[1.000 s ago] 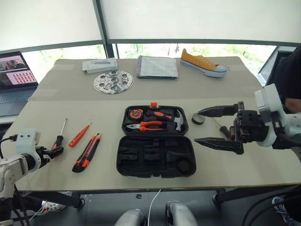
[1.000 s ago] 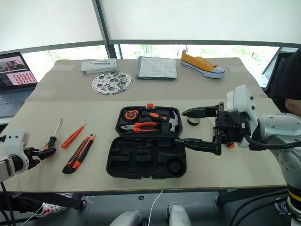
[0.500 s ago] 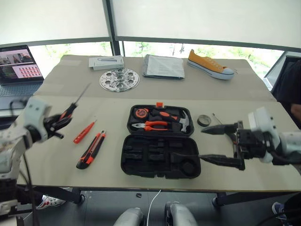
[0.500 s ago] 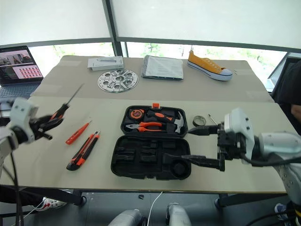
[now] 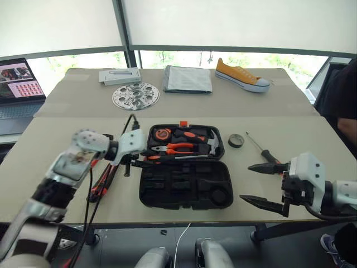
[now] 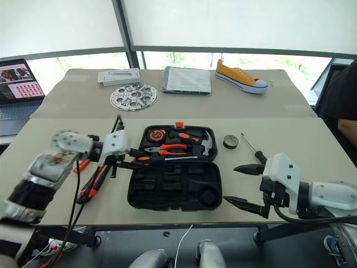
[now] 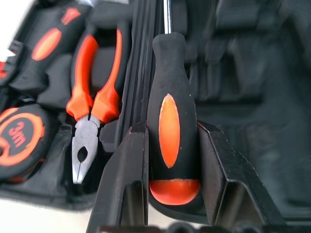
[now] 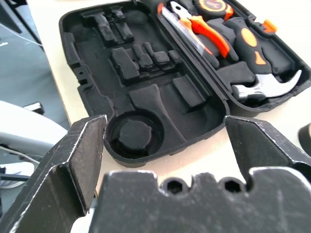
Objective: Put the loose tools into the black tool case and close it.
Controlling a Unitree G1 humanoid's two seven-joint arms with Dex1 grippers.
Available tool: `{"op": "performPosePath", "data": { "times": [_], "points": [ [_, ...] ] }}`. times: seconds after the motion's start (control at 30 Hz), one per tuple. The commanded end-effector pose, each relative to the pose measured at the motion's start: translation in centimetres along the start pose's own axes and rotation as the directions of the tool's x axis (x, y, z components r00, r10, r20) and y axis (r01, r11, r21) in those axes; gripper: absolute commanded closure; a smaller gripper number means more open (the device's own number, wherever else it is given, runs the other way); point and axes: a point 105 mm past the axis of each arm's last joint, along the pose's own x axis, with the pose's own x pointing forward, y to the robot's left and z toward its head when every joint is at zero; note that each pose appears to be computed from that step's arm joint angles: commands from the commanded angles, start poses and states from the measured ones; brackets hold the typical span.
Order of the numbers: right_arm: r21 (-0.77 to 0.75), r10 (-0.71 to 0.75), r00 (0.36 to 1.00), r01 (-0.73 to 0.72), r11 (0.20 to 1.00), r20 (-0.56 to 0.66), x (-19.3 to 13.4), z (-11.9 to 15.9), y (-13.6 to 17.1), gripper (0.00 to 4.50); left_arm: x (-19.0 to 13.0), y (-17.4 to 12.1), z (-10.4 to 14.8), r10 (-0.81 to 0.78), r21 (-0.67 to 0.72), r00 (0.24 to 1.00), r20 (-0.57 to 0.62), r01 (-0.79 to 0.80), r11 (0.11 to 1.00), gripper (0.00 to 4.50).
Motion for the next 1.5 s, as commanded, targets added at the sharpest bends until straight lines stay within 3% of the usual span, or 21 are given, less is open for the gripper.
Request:
{"op": "performPosePath", "data": {
  "times": [0.03, 0.37, 0.7, 0.97, 1.2, 1.23, 1.5],
  "points": [
    [-0.048, -0.038, 0.999, 0.039, 0.998, 0.019, -0.3, 1.1, -0.1, 0.00, -0.1, 1.1, 0.2, 0.015, 0.035, 1.000, -0.012, -0.014, 0.999, 3.62],
    [-0.042, -0.055, 0.998, 0.057, 0.998, 0.037, 0.2, 1.5, -0.3, 0.00, 0.6, 0.0, 1.3, -0.063, 0.019, 0.997, 0.043, 0.062, 0.998, 3.62],
    [-0.049, -0.038, 0.999, 0.039, 0.998, 0.035, 0.3, 1.7, -0.3, 0.00, 0.8, 0.4, 2.5, -0.038, 0.003, 0.998, 0.052, 0.038, 0.999, 3.62],
    [-0.045, -0.039, 0.998, 0.041, 0.998, 0.044, 0.4, 1.9, -0.3, 0.00, 0.9, -1.2, 1.4, -0.096, 0.011, 0.995, -0.014, 0.096, 0.995, 3.62],
    [-0.043, -0.040, 0.998, 0.042, 0.998, 0.048, 0.5, 2.0, -0.2, 0.00, 1.3, -0.9, 0.9, -0.069, -0.039, 0.997, -0.017, 0.068, 0.997, 3.62],
    [-0.043, -0.040, 0.998, 0.043, 0.998, 0.049, 0.5, 2.0, -0.2, 0.00, 1.3, -0.8, 1.0, -0.066, -0.042, 0.998, -0.016, 0.065, 0.997, 2.82],
    [-0.033, -0.036, 0.998, 0.038, 0.999, 0.057, 0.6, 2.0, 0.1, 0.00, 0.3, 0.0, 3.6, -0.052, -0.044, 0.997, 0.064, 0.054, 0.998, 0.06]
  ]
}}
